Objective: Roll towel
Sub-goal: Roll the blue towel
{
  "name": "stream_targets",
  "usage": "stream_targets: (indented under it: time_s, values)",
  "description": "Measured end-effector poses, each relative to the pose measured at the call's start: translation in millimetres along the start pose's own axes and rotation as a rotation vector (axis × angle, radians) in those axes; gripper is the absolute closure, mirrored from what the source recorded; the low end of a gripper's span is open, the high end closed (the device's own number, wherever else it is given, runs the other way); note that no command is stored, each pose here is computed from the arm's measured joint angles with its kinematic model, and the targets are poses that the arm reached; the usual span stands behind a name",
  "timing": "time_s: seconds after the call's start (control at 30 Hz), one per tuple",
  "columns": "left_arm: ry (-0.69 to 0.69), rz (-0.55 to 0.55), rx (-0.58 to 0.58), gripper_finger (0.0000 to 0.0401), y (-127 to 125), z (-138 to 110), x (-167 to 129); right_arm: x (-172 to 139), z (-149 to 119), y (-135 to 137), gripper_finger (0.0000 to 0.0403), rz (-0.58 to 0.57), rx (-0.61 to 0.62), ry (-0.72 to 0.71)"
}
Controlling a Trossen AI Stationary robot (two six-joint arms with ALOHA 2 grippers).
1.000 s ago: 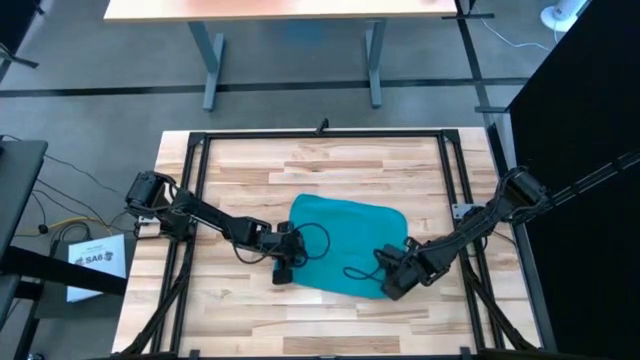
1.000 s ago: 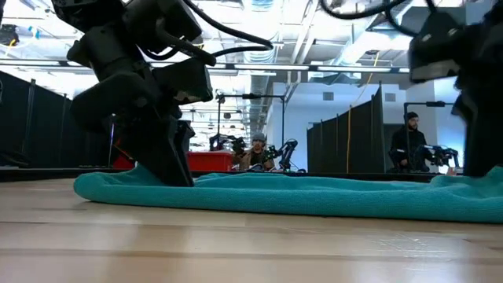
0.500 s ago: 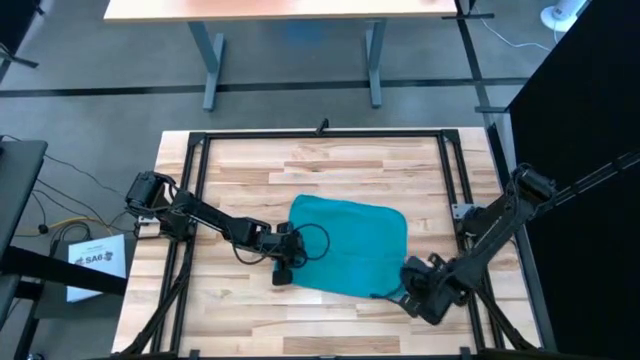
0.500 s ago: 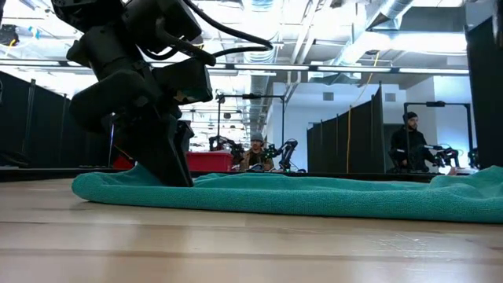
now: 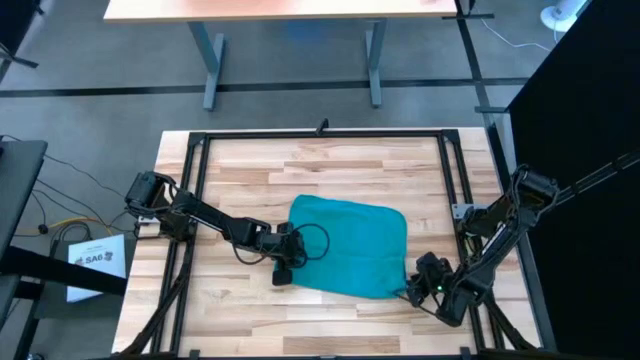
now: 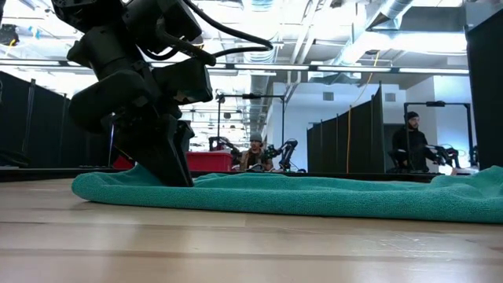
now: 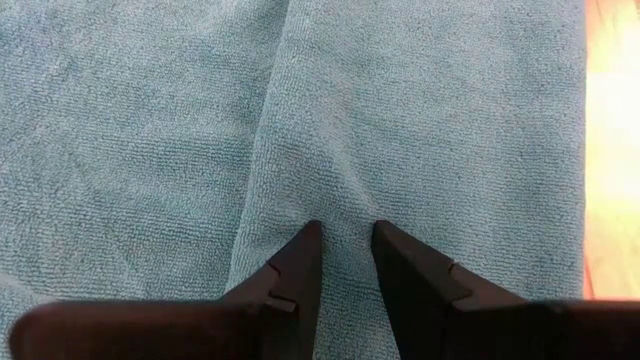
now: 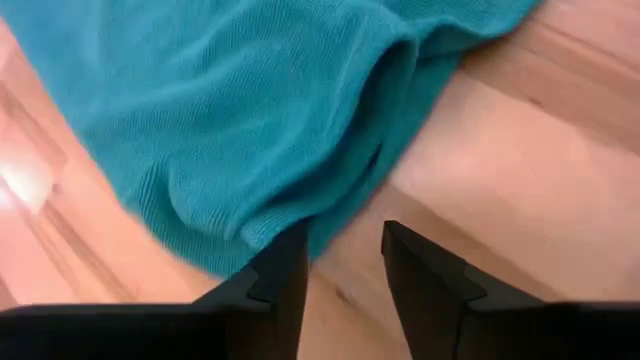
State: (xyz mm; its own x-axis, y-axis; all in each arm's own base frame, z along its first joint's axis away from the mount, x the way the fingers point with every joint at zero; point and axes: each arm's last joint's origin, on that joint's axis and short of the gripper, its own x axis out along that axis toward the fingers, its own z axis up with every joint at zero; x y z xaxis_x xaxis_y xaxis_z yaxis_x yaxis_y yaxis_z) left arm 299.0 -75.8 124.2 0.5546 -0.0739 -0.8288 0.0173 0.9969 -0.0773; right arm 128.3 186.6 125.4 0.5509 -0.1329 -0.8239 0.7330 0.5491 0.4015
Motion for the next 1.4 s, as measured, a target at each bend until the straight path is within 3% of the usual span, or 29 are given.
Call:
stream_targets:
  time_s: [0.23,0.6,0.83,1.17,1.27,1.4]
  values:
    - [0.003,-0.014,-0.005,0.0320,-0.5,-0.1,-0.2,3.6,-3.4,6.2,0.0245,0.122,-0.001,0.003]
    - [0.002,-0.012,-0.003,0.0320,0.6,0.2,-0.3,-3.5,-12.9,16.1,0.0241,0.245,0.010,0.046]
    - [0.002,-0.010,0.001,0.0320,2.0,0.5,-0.3,2.4,-2.2,12.4,0.0241,0.186,-0.006,-0.048]
    - [0.002,-0.007,0.005,0.0320,2.1,0.5,-0.3,5.6,2.4,15.2,0.0241,0.183,0.019,-0.051]
    - [0.002,-0.007,0.005,0.0320,2.1,0.5,-0.3,5.1,1.2,17.3,0.0252,0.201,0.013,-0.035]
    - [0.002,-0.007,0.005,0.0320,2.1,0.5,-0.3,4.5,-1.0,16.6,0.0309,0.193,-0.013,0.000]
